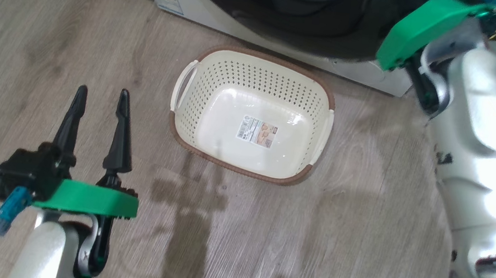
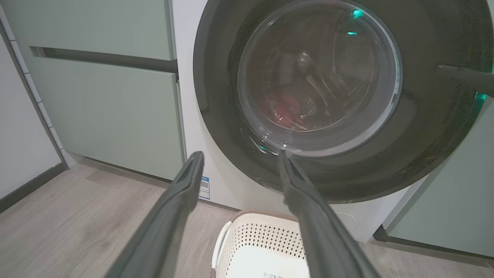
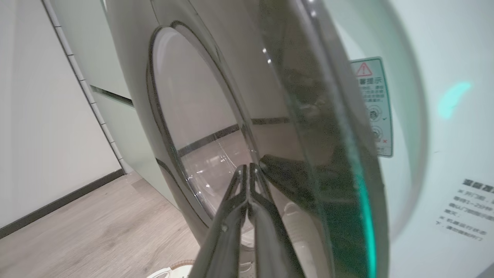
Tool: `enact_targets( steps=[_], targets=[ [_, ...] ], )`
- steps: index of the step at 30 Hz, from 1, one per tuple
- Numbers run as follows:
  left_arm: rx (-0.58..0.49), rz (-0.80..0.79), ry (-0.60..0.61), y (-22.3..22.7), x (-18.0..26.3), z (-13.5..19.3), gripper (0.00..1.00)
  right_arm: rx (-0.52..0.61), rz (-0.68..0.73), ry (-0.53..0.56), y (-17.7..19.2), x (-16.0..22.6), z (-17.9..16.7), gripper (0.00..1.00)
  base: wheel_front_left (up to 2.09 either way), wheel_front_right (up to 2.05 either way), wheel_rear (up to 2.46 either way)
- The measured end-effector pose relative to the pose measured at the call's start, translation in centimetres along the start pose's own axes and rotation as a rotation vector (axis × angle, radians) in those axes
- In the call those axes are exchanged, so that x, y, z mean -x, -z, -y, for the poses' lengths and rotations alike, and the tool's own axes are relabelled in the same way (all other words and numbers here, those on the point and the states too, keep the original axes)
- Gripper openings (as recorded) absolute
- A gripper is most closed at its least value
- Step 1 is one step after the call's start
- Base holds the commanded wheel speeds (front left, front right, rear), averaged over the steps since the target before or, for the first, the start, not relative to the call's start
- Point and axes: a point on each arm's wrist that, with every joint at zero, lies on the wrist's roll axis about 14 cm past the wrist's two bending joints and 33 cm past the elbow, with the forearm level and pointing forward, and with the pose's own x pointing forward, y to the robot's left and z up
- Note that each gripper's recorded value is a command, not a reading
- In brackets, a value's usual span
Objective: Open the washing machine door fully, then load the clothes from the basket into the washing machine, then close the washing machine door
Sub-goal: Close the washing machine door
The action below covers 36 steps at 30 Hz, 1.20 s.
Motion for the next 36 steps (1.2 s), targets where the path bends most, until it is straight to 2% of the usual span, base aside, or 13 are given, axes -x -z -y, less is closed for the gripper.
enact_targets(
  steps=[13, 23, 29, 30, 31, 32, 36],
  targets=[
    [-0.014, 0.004, -0.009, 0.2, -1.0, -0.3, 1.0, -0.004, 0.024, 0.143, -0.5, -2.6, 5.8, 0.0, 0.0, 0.0, 0.0],
    [-0.014, 0.008, 0.001, 0.1, -0.9, -0.1, 1.0, 0.017, 0.021, 0.141, -0.4, -2.4, 5.6, 0.0, 0.0, 0.0, 0.0],
    [-0.015, 0.013, 0.034, 0.0, -0.8, 0.7, 1.0, 0.049, 0.041, 0.112, -1.1, -0.8, 4.4, 0.0, 0.0, 0.0, 0.0],
    [-0.015, 0.015, 0.04, -0.1, -0.8, 0.9, 1.0, 0.046, 0.037, 0.107, -0.8, -0.2, 4.2, 0.13, 0.0, 0.0, 0.0],
    [-0.013, 0.017, 0.045, -0.2, -0.8, 1.1, 1.0, 0.041, 0.032, 0.101, -0.4, 0.5, 3.8, 0.47, 0.0, 0.0, 0.0],
    [-0.011, 0.019, 0.052, -0.2, -0.7, 1.3, 1.0, 0.03, 0.028, 0.1, 0.0, 1.2, 3.6, 1.0, 0.0, 0.0, 0.0],
    [-0.008, 0.017, 0.088, -0.2, -0.3, 2.2, 1.0, 0.004, 0.02, 0.121, 1.4, 4.8, 3.6, 1.0, 0.0, 0.0, 0.0]
  ],
)
